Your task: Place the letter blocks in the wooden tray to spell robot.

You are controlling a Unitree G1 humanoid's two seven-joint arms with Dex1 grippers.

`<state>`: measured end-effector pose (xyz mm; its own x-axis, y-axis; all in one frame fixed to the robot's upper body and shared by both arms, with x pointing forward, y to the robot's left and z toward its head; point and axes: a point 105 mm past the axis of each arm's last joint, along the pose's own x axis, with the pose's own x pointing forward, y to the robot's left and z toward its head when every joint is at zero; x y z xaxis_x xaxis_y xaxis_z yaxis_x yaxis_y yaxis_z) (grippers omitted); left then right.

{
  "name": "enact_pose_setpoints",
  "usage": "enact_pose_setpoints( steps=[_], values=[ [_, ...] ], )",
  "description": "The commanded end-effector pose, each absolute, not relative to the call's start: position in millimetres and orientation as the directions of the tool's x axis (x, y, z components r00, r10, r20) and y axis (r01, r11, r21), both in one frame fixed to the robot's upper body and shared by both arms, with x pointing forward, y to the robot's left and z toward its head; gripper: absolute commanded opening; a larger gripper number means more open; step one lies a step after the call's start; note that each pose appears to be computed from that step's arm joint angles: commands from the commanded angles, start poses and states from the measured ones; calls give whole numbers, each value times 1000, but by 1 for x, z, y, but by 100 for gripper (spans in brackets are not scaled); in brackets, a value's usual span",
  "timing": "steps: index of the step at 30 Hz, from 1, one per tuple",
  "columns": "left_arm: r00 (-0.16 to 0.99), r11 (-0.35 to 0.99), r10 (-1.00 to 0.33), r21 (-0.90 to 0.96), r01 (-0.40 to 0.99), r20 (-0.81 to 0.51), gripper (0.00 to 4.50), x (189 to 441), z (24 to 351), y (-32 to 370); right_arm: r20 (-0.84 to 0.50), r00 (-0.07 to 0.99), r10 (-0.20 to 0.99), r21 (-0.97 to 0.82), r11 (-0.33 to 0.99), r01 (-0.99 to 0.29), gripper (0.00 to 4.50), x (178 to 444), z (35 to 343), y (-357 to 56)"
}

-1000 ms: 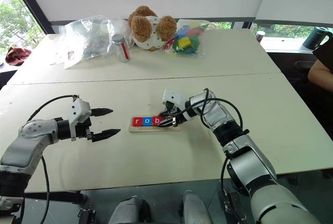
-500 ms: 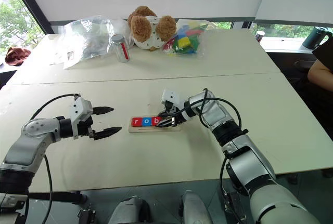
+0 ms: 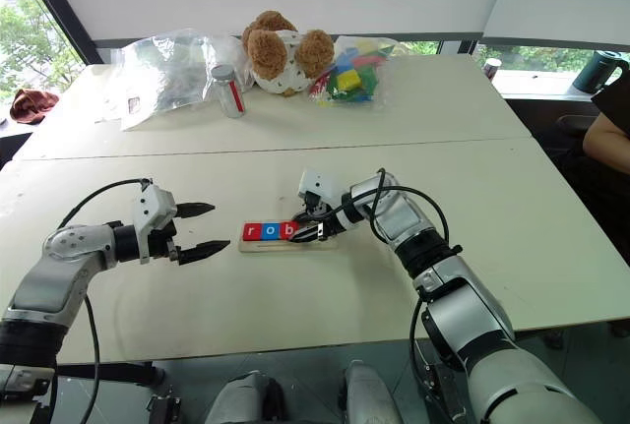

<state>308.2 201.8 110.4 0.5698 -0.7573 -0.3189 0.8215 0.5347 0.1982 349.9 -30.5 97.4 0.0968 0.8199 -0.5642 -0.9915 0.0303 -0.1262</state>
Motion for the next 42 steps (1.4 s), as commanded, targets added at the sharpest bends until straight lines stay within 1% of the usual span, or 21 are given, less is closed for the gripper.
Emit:
enact_pose_setpoints(
  steps=[1,3,9,14,16,18,31,37,42],
  values=[
    [572,524,-767,232,820,-290,450,310,119,198,-524,131,842,-202,27,-979,258,355,120,-22],
    [573,525,-767,230,819,-290,450,310,119,198,-510,147,848,-215,40,-976,360,357,123,-22],
    [573,526,-767,227,820,-289,450,311,118,197,-476,185,860,-243,74,-967,360,363,139,-27],
    [569,522,-771,226,822,-287,450,313,119,195,-468,214,857,-323,59,-944,360,364,150,-32],
    [566,520,-773,225,824,-287,450,314,118,194,-480,236,845,-369,50,-928,360,365,149,-35],
    [564,518,-774,224,825,-286,450,314,118,193,-481,240,843,-375,50,-926,360,365,147,-35],
    [567,523,-771,220,823,-289,450,315,116,194,-508,196,839,-358,1,-934,360,357,128,-23],
    [570,525,-769,222,822,-289,450,315,116,194,-534,222,816,-393,-7,-919,360,362,123,-25],
    [571,526,-769,222,821,-287,450,316,115,194,-532,259,806,-424,11,-905,360,370,126,-29]
  ],
)
